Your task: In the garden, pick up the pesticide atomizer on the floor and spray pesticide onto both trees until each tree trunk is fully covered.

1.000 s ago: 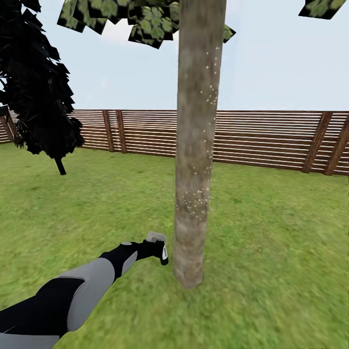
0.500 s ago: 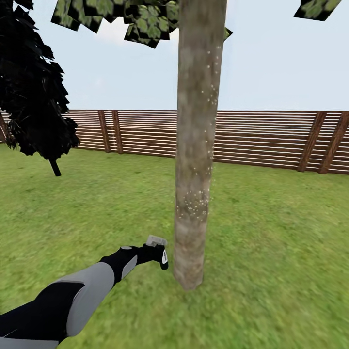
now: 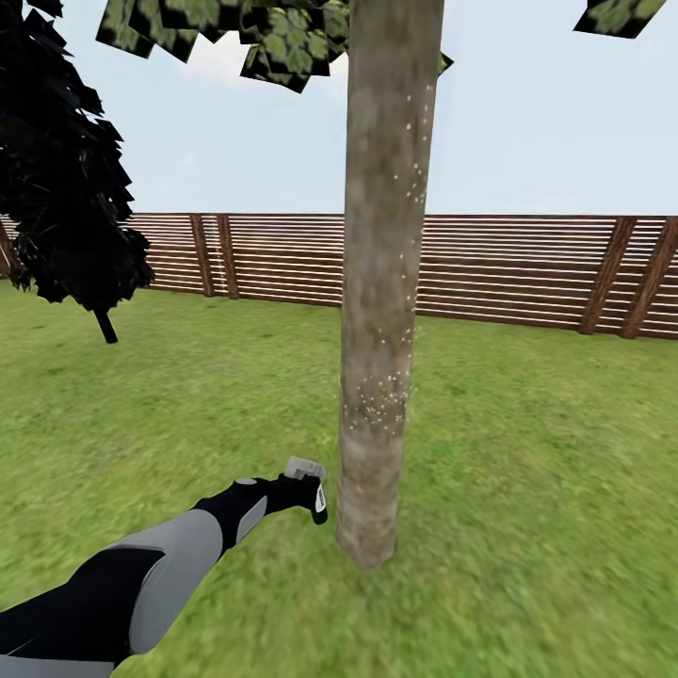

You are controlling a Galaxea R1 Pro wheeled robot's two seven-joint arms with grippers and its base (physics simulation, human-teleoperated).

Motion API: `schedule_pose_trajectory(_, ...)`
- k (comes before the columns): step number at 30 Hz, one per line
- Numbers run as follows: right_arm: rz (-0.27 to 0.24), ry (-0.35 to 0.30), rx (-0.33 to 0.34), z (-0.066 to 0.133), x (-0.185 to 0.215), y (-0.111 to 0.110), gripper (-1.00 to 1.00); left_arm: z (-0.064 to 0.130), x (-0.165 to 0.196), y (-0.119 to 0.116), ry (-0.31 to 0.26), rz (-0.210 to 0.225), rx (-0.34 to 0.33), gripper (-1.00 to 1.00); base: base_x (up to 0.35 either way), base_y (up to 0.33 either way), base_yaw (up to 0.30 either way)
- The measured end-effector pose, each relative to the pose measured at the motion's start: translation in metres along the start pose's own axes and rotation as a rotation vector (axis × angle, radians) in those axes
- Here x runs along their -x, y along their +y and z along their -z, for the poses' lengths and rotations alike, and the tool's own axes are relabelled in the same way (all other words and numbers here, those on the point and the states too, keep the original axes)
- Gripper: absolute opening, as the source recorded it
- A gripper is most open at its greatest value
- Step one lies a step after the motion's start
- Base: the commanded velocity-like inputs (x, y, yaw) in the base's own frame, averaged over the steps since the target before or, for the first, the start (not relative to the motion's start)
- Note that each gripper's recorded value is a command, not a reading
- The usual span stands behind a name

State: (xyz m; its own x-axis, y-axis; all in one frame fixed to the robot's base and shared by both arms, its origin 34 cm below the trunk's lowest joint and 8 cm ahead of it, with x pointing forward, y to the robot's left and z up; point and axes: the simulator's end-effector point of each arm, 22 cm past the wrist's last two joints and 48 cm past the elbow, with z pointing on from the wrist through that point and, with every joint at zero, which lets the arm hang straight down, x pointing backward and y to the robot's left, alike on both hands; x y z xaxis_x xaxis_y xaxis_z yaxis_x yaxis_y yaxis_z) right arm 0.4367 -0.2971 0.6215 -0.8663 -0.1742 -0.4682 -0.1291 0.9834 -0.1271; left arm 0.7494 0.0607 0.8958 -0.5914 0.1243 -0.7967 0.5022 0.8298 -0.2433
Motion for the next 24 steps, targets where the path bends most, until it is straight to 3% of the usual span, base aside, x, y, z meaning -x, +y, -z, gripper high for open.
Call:
schedule_pose_trajectory(6,0.006,-0.015,-0.007,-0.001,0.007,-0.004,1.0,0.001,0.011,0.003,-0.018,0.001,0.004,-1.0,0.008,0.0,0.0)
schedule_pose_trajectory(8,0.005,-0.017,-0.009,-0.001,0.008,-0.006,1.0,0.002,0.008,0.003,0.016,0.012,0.004,-1.0,0.0,0.0,0.0)
schedule_pose_trajectory(15,0.005,-0.015,-0.01,-0.001,0.007,-0.006,1.0,0.003,0.021,0.003,0.016,0.007,0.003,-1.0,0.0,0.0,0.0)
schedule_pose_trajectory(16,0.005,-0.015,-0.01,-0.001,0.007,-0.006,1.0,0.003,0.016,0.0,0.048,0.017,-0.002,-1.0,0.0,0.0,0.0)
schedule_pose_trajectory(18,0.005,-0.015,-0.01,-0.001,0.007,-0.006,1.0,0.01,0.04,0.001,0.082,0.049,0.009,-1.0,0.0,0.0,0.0)
schedule_pose_trajectory(21,0.005,-0.014,-0.01,-0.001,0.006,-0.006,1.0,0.023,0.069,0.002,0.105,0.064,0.025,-1.0,0.0,0.0,0.0)
schedule_pose_trajectory(24,0.005,-0.014,-0.01,-0.001,0.006,-0.006,1.0,0.032,0.093,0.002,0.087,0.057,0.034,-1.0,0.0,0.0,0.0)
